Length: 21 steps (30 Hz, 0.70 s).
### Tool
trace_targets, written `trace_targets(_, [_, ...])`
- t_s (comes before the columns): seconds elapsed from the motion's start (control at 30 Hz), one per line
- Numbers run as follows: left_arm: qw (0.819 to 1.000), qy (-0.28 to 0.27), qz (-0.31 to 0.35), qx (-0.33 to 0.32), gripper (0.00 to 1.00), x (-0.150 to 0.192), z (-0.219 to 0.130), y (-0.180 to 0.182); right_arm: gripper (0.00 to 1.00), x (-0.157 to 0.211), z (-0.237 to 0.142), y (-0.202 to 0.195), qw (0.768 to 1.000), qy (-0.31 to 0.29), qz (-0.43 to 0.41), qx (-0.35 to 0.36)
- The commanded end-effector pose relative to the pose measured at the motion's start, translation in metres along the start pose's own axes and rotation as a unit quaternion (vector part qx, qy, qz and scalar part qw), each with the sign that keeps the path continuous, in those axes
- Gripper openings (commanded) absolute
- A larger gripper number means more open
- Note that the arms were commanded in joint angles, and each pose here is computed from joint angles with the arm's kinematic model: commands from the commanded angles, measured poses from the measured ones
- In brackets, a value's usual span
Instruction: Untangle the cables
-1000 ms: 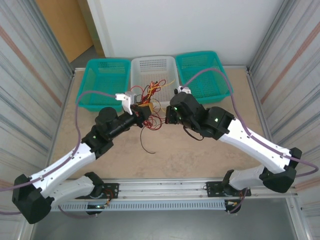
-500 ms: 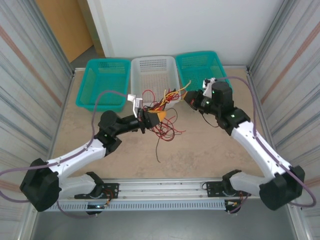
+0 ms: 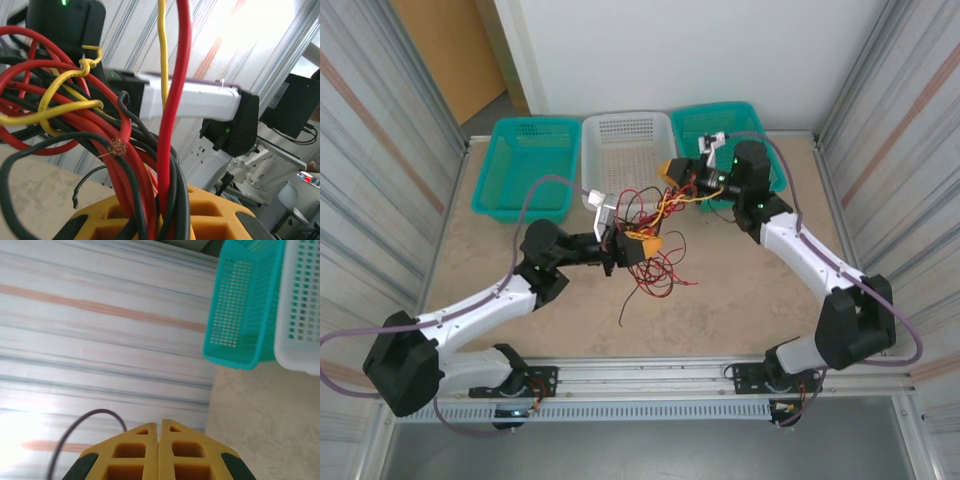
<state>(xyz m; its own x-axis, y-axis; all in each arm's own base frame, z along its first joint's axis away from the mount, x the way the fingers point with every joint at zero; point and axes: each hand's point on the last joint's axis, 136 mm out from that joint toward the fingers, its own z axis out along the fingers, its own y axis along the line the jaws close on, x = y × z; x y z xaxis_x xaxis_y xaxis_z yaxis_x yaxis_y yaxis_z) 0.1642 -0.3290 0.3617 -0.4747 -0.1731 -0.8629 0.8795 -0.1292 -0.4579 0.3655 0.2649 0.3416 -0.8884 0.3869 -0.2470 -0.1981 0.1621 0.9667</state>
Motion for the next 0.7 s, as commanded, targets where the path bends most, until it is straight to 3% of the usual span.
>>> trace_targets(0.0, [0.991,0.062,0.058,0.099,0.00,0.010,-0.006,-0.058,0.00,-0.029,-0.006,0.040,0.998,-0.005,-0.033,-0.046])
trace_targets(0.07, [0.994,0.076,0.033,0.073,0.00,0.025,-0.011,-0.048,0.00,-0.028,-0.005,0.059,0.996,0.021,-0.057,-0.063])
trace_targets(0.17, [0.994,0.108,0.009,-0.027,0.00,0.049,-0.023,-0.019,0.00,-0.020,-0.005,0.072,0.993,0.050,-0.088,-0.057])
trace_targets(0.3, [0.988,0.125,-0.003,-0.096,0.00,0.056,-0.036,0.002,0.00,-0.011,-0.013,0.083,0.989,0.050,-0.136,-0.028])
trace_targets(0.47, [0.968,0.126,-0.060,-0.207,0.00,0.062,-0.049,0.057,0.00,-0.006,-0.020,0.098,0.984,0.036,-0.174,0.006])
trace_targets(0.67, [0.939,0.131,-0.071,-0.311,0.00,0.062,-0.057,0.111,0.00,0.009,-0.021,0.110,0.974,0.037,-0.220,0.041])
